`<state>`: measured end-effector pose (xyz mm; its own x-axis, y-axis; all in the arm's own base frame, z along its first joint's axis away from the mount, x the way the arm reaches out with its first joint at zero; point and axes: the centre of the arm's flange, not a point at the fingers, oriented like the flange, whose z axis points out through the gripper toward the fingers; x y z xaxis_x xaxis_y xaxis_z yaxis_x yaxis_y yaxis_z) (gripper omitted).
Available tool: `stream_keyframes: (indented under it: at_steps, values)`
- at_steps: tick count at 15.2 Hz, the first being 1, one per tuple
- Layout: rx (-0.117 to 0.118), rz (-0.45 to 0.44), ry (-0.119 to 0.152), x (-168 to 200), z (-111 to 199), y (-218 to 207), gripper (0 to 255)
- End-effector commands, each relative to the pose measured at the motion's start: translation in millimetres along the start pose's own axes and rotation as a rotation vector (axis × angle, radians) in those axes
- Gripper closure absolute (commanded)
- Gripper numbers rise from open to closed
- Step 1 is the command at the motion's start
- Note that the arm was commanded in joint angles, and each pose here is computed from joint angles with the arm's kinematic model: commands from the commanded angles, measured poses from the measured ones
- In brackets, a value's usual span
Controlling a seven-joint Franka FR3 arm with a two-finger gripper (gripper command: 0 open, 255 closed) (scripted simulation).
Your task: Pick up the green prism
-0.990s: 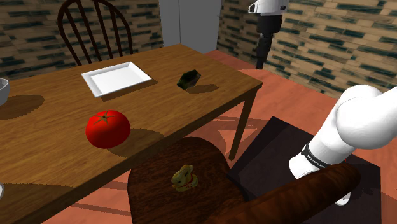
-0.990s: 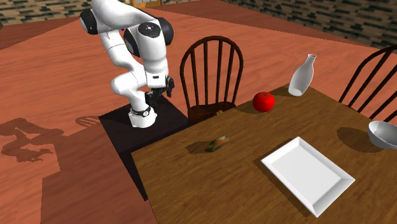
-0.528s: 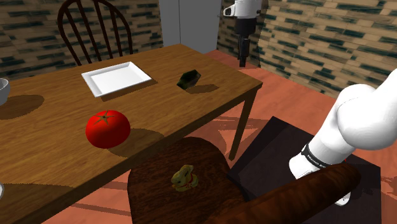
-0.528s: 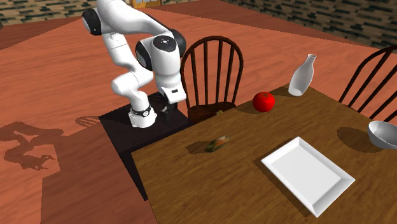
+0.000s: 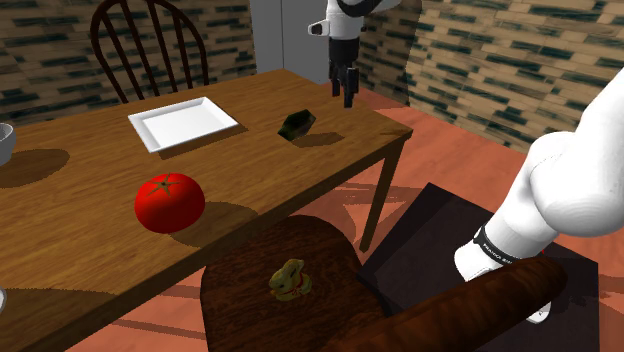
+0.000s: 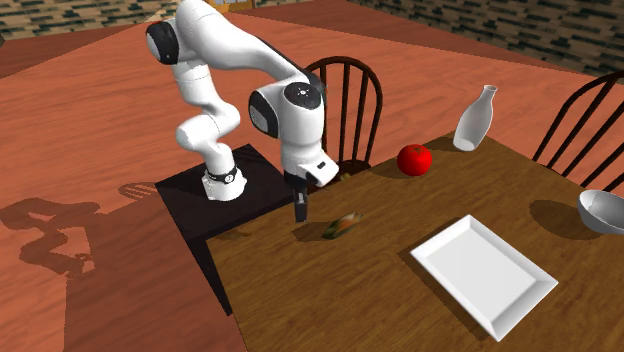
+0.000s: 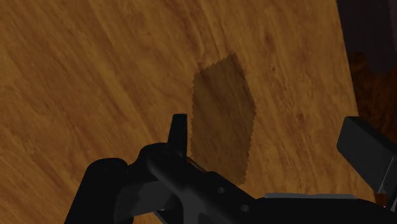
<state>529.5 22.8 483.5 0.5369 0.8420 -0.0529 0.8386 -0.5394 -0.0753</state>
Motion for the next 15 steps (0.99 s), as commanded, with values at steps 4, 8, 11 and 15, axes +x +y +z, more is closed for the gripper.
stream_keyframes:
  at_steps: [4,8,11,15]
  values:
    - [-0.027,-0.260,0.002,62,6,18,0]
    - [-0.046,-0.431,0.003,105,11,24,0]
    - [-0.046,-0.431,0.003,106,27,25,0]
    - [-0.046,-0.431,0.003,107,51,27,0]
